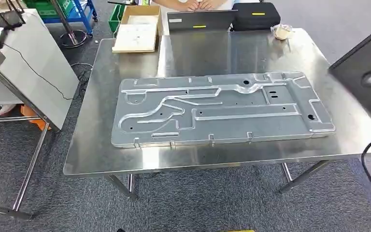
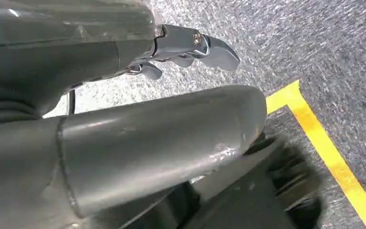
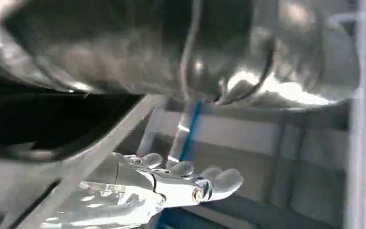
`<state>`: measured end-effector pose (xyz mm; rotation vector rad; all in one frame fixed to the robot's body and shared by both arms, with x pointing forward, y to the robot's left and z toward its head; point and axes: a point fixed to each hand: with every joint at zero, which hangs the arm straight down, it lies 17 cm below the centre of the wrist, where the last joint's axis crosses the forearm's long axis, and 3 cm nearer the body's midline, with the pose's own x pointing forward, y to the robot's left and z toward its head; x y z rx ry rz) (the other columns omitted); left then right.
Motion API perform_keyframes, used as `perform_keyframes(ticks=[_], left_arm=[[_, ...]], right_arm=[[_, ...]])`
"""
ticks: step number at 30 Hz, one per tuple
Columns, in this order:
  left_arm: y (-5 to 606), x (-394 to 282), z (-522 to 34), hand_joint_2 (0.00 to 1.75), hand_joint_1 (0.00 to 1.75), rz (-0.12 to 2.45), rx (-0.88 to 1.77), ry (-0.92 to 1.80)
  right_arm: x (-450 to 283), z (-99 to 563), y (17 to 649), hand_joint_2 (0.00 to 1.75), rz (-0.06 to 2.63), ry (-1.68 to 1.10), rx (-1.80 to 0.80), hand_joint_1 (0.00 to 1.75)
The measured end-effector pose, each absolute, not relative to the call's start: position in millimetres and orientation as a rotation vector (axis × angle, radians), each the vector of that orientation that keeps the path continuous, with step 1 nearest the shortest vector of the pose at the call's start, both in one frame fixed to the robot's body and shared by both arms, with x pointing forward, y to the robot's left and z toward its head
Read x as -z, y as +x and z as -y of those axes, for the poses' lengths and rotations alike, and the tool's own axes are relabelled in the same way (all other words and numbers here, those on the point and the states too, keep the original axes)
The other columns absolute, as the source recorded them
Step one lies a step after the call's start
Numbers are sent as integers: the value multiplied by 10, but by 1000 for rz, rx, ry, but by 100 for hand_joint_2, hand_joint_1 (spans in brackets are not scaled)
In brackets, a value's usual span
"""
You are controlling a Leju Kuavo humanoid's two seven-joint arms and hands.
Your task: Take the parts from the cabinet and place them on the table.
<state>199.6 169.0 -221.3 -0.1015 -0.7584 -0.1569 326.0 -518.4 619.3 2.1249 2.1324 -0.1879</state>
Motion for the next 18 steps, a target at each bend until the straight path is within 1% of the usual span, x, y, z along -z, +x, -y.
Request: perform_keyframes(ticks=[3, 5, 6, 7, 8, 9, 10, 11, 12, 13, 14, 16, 18], left_arm=[[2011, 2210, -1692, 0, 0, 760, 158, -101], [2000, 2216, -1704, 0, 0, 758, 151, -95], [1992, 2214, -1700, 0, 0, 759, 141, -95], [1981, 2216, -1711, 0, 0, 761, 129, -93], [1979, 2217, -1726, 0, 0, 762, 117, -91], [1995, 2211, -1732, 0, 0, 766, 114, -90], [1992, 2211, -1732, 0, 0, 766, 112, -90], [1976, 2216, -1733, 0, 0, 764, 114, -91], [1949, 2225, -1732, 0, 0, 759, 115, -91], [1925, 2233, -1732, 0, 0, 755, 114, -92], [1917, 2235, -1730, 0, 0, 754, 113, -93], [1904, 2238, -1725, 0, 0, 753, 114, -95], [1906, 2237, -1727, 0, 0, 753, 114, -95]], right_arm=[[-6173, 5021, 3059, 0, -2105, 2096, 151, 0], [-6201, 5310, 3088, 0, -2163, 2218, 59, 0], [-6242, 5804, 3224, 0, -2255, 2397, -63, 0], [-6370, 6355, 3402, 0, -2318, 2593, -240, 0], [-6376, 6985, 3692, 0, -2409, 2866, -456, 0], [-6068, 7467, 3914, 0, -2447, 3174, -621, 0], [-5757, 7747, 3993, 0, -2383, 3449, -670, 0], [-5562, 7960, 3956, 0, -2317, 3610, -719, 0], [-5384, 8085, 3988, 0, -2320, 3666, -766, 0], [-5275, 8172, 4014, 0, -2344, 3647, -760, 0], [-5304, 8219, 4016, 0, -2362, 3566, -696, 0], [-5457, 8231, 4013, 0, -2367, 3404, -451, 0], [-5445, 8253, 4006, 0, -2364, 3385, -420, 0]])
